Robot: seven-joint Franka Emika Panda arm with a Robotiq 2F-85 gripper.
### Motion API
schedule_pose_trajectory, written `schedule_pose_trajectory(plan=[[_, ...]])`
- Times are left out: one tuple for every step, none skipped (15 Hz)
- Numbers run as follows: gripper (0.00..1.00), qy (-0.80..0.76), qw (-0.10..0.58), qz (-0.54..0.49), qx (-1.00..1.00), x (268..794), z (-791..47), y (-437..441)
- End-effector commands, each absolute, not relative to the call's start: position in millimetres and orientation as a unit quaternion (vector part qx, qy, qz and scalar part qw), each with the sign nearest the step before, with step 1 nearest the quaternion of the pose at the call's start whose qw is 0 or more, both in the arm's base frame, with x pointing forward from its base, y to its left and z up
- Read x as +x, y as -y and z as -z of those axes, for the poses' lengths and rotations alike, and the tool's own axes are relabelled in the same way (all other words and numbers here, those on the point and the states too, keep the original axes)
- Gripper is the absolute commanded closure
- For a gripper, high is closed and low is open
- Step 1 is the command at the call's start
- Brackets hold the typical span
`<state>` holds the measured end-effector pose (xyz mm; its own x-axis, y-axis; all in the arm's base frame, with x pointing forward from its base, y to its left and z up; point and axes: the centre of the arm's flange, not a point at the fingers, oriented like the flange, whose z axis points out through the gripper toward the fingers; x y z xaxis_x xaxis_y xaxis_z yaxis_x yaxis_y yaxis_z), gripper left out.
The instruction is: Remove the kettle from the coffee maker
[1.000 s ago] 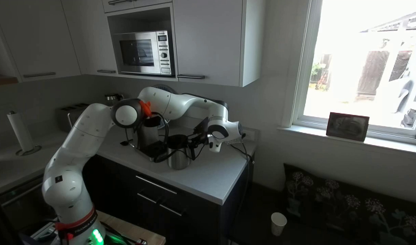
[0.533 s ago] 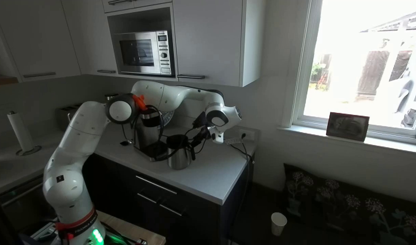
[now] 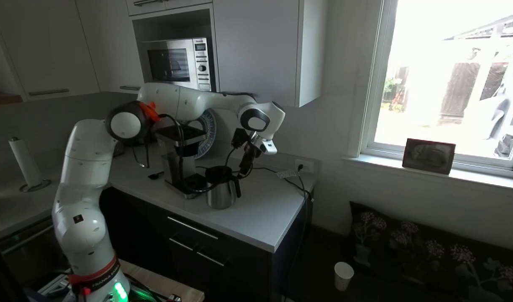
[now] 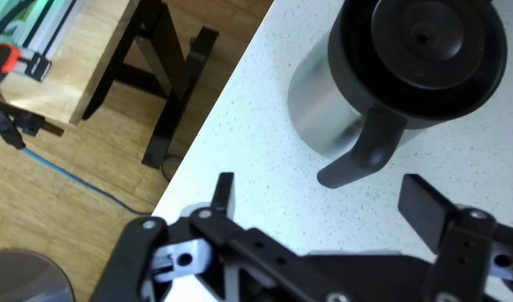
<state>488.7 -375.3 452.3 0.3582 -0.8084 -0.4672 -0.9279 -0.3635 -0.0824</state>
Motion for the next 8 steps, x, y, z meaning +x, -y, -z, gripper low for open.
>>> schedule_pose_trajectory(plan=[[0.0, -0.508, 0.155, -0.087, -0.843, 445.7, -467.5, 356.3], [0.0, -0.5, 0.159, -0.058, -0.849, 440.1, -474.0, 354.3], [0.0, -0.496, 0.168, -0.044, -0.85, 436.0, -482.0, 352.3], [0.0, -0.493, 0.167, -0.024, -0.853, 429.2, -490.8, 347.5], [0.0, -0.489, 0.169, -0.011, -0.856, 422.7, -499.8, 342.4], [0.0, -0.486, 0.171, 0.003, -0.857, 416.6, -510.5, 336.0], [0.0, -0.489, 0.179, 0.009, -0.854, 410.8, -519.7, 329.7], [0.0, -0.491, 0.172, 0.023, -0.854, 404.5, -530.0, 322.6]])
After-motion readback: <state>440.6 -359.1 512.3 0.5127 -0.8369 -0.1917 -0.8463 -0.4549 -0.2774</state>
